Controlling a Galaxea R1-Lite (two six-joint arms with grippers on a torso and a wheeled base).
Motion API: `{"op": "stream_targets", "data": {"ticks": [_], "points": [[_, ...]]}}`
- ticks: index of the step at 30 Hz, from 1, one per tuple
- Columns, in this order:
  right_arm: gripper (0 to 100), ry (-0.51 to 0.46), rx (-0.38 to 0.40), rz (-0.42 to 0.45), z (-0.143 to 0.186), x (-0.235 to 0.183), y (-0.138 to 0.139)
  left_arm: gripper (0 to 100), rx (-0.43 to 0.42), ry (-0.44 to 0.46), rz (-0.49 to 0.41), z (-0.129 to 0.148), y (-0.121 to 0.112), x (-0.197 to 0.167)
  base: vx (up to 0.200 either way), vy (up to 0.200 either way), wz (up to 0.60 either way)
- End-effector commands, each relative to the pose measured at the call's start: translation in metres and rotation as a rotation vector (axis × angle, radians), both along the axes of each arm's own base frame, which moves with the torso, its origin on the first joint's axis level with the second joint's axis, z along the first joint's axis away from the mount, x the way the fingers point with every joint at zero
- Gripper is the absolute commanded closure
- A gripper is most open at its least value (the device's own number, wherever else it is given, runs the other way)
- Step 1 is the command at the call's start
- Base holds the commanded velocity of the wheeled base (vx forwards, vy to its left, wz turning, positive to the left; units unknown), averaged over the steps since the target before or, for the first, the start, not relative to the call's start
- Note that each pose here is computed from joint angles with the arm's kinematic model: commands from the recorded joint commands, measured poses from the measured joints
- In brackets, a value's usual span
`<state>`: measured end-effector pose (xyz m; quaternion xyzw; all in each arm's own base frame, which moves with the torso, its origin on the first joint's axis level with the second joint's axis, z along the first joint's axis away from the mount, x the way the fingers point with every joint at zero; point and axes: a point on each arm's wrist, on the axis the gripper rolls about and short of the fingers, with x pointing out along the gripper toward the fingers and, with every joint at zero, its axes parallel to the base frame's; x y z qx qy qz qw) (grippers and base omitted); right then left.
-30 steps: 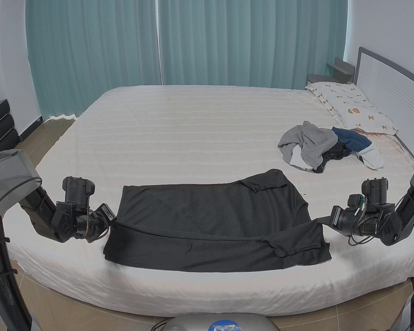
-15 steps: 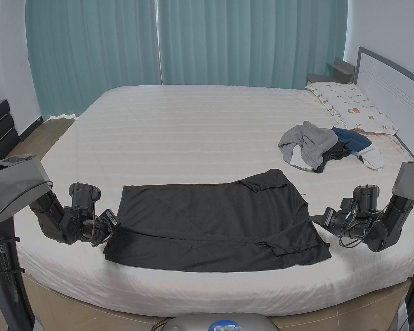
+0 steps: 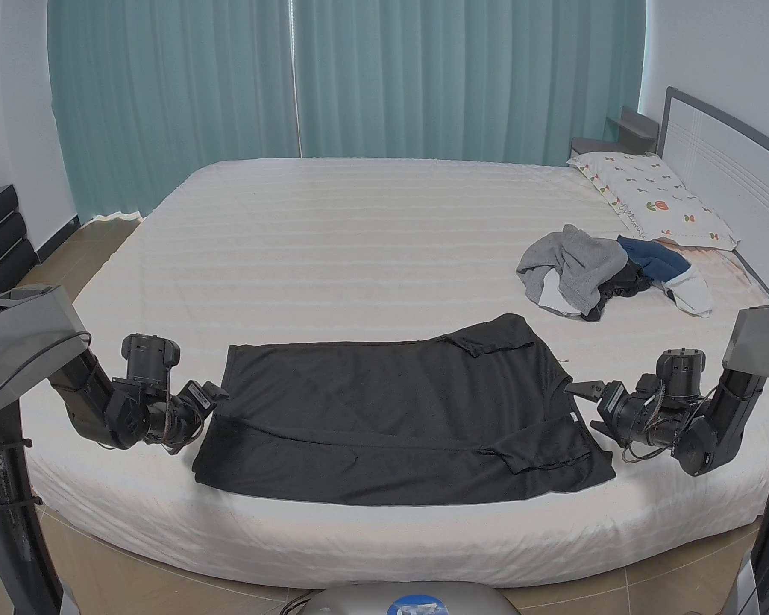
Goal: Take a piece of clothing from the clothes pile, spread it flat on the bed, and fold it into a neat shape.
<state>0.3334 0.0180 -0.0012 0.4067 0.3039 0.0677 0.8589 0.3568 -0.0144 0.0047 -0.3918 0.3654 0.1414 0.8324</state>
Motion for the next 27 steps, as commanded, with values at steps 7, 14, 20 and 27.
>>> {"op": "stream_targets", "data": {"ticks": [7, 14, 20, 27], "points": [[0, 0.035, 0.154, -0.033, -0.0031, -0.008, -0.0089, 0, -0.145, -0.051, 0.06, 0.0263, 0.0125, -0.0052, 0.0, 0.0, 0.0], [0, 0.047, 0.159, -0.038, -0.0092, -0.0077, -0.0103, 0, -0.157, -0.047, 0.05, 0.0241, 0.0127, -0.0038, 0.2, 0.0, 0.0], [0, 0.035, 0.159, -0.034, -0.0096, -0.0092, -0.0093, 0, -0.158, -0.04, 0.059, 0.0193, 0.0159, -0.002, 0.067, 0.0, 0.0], [0, 0.037, 0.159, -0.034, -0.0112, -0.0091, -0.0093, 0, -0.163, -0.035, 0.062, 0.0178, 0.0159, -0.0025, 0.0, 0.0, 0.0]]}}
